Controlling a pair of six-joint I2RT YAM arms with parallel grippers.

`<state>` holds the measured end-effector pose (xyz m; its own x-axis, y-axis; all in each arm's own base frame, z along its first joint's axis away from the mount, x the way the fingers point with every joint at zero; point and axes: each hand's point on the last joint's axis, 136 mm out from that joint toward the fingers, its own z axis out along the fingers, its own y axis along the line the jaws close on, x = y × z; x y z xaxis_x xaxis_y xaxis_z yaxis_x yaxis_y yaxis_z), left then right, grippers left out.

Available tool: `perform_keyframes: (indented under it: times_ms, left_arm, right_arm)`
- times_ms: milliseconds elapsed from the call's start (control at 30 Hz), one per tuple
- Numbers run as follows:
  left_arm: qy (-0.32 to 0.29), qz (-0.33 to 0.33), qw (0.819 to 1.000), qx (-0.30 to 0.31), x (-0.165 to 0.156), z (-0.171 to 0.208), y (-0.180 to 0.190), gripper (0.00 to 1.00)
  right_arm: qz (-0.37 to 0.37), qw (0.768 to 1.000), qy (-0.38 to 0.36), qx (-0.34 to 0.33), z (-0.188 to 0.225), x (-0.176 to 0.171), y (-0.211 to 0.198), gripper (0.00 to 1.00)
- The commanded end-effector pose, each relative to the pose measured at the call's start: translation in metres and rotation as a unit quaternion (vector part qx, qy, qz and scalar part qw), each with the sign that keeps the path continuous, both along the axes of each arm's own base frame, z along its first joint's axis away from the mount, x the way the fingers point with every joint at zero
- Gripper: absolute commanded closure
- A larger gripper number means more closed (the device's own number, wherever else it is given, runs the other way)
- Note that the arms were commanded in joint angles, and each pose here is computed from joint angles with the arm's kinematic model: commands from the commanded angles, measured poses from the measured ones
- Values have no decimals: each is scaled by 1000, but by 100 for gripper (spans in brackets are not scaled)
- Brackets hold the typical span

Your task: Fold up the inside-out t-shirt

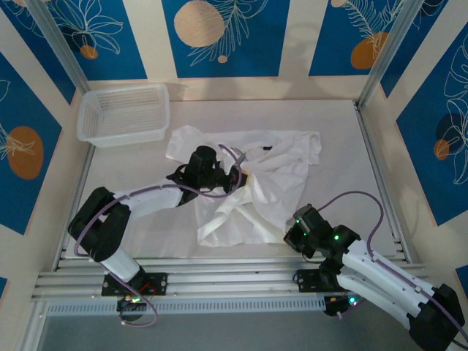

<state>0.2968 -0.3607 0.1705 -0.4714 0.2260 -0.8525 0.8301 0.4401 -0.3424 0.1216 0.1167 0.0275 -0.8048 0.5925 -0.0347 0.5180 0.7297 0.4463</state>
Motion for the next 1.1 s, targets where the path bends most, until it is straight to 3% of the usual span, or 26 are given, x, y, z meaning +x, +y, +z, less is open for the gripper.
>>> perform_keyframes:
  times_ms: [0, 33, 67, 133, 167, 233, 300, 333, 400, 467, 567, 633, 700, 767, 833, 1000, 1067]
  left_arm:
    - [-15, -1, 1000, 2, 0, 18, 4, 96]
    - [-13, -10, 1000, -8, -4, 23, 2, 96]
    - [-9, -19, 1000, -19, -8, 28, 0, 96]
    - [6, -34, 999, -39, -15, 37, -5, 95]
    - [12, -36, 998, -43, -17, 41, -8, 95]
    - [21, -36, 998, -46, -18, 48, -12, 94]
    - [20, -38, 998, -49, -19, 53, -15, 94]
    - [18, -37, 998, -50, -19, 55, -16, 95]
    - [16, -35, 998, -49, -18, 56, -16, 95]
    - [20, -33, 998, -42, -17, 53, -16, 95]
    - [26, -38, 998, -42, -20, 53, -16, 95]
    - [26, -36, 998, -45, -21, 56, -15, 95]
    - [23, -31, 998, -46, -22, 58, -12, 95]
    - [19, -26, 999, -43, -23, 58, -8, 96]
    - [18, -22, 999, -36, -24, 55, -5, 96]
    - [9, -11, 1000, 0, -25, 37, 6, 91]
    - [5, -17, 1000, 11, -29, 28, 9, 84]
  right_arm:
    - [-2, 999, 17, -41, 4, -11, -17, 100]
    - [12, 999, -3, -39, 11, -5, -13, 100]
    - [32, 999, -30, -32, 22, 3, -7, 93]
    - [95, 988, -118, 3, 57, 26, 20, 69]
    - [126, 979, -161, 16, 76, 35, 33, 64]
    - [192, 948, -252, 32, 109, 51, 63, 64]
    - [221, 923, -316, 5, 128, 65, 79, 63]
    - [246, 902, -355, -17, 138, 73, 88, 57]
    - [269, 863, -419, -81, 151, 90, 96, 32]
    - [302, 814, -473, -146, 157, 106, 104, 29]
    - [333, 760, -515, -216, 149, 128, 115, 29]
    - [354, 742, -510, -255, 134, 141, 121, 28]
    - [347, 743, -484, -304, 119, 156, 115, 28]
    - [323, 750, -460, -349, 110, 167, 106, 30]
    - [301, 758, -441, -375, 105, 171, 96, 41]
    - [292, 782, -438, -333, 109, 159, 90, 94]
    - [293, 797, -434, -299, 110, 152, 89, 100]
